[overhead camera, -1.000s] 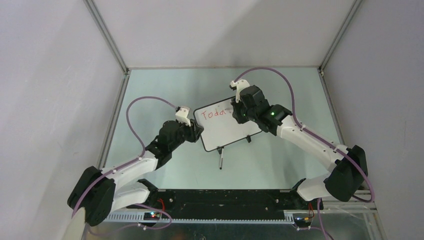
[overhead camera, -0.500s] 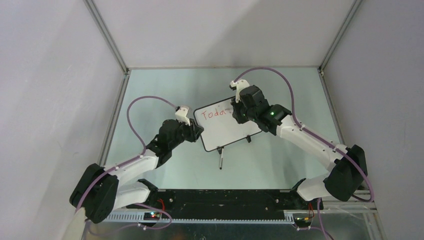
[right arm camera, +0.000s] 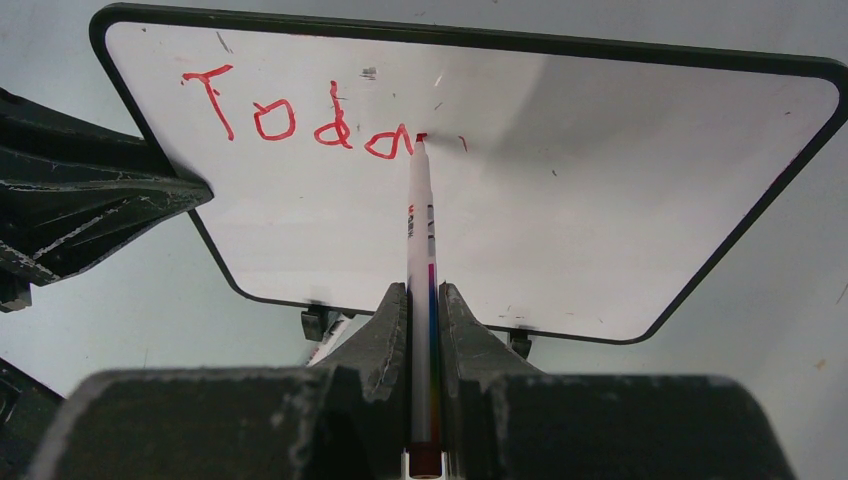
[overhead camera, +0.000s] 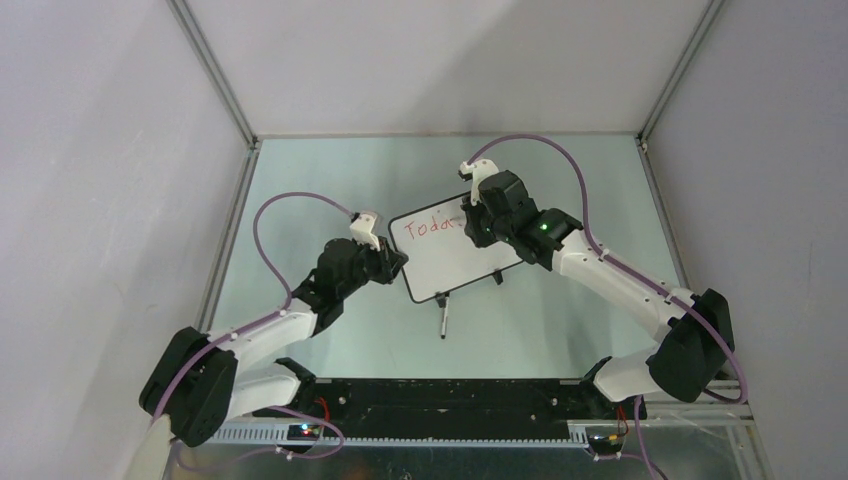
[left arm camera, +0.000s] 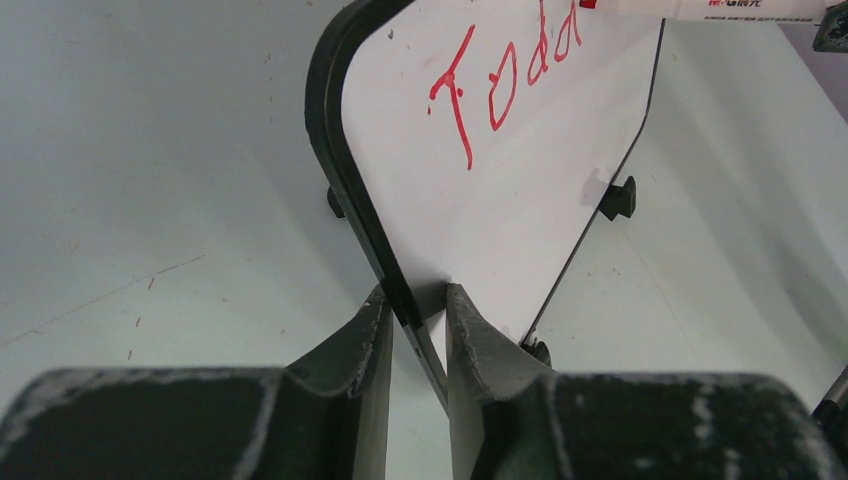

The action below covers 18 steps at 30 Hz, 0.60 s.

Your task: Write a sentence on the whiteboard

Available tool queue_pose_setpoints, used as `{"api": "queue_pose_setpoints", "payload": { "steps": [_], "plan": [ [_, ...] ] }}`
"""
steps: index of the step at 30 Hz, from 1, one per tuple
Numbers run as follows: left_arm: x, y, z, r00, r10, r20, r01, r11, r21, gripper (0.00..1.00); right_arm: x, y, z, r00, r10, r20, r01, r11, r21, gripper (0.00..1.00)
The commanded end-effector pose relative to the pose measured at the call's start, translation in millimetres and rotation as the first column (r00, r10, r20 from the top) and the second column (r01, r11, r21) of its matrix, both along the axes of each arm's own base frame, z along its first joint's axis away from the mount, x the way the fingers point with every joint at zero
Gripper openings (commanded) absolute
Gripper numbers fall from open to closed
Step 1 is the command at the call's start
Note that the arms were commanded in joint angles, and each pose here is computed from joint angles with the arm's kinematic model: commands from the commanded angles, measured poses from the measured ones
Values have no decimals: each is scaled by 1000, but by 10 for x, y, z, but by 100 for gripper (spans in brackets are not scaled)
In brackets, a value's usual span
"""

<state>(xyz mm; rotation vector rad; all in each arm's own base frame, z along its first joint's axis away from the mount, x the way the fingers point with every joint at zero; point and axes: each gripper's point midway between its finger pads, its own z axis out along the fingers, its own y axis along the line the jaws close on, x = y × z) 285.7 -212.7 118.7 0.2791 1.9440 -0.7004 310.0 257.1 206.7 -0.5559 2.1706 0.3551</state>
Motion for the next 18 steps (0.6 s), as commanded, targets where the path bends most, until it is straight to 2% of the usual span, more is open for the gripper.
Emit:
{"api": "queue_pose_setpoints", "payload": {
  "steps": [1,18],
  "plan": [
    [86,-38,195,998,-5,62,6,1000,-14,18,94,23,214,999,-10,50,9,1000,28,0],
    [68,-19,190,998,-5,66,6,1000,-7,17,31,-66,119,1000,-27,14,27,1000,-14,0]
  ]
}}
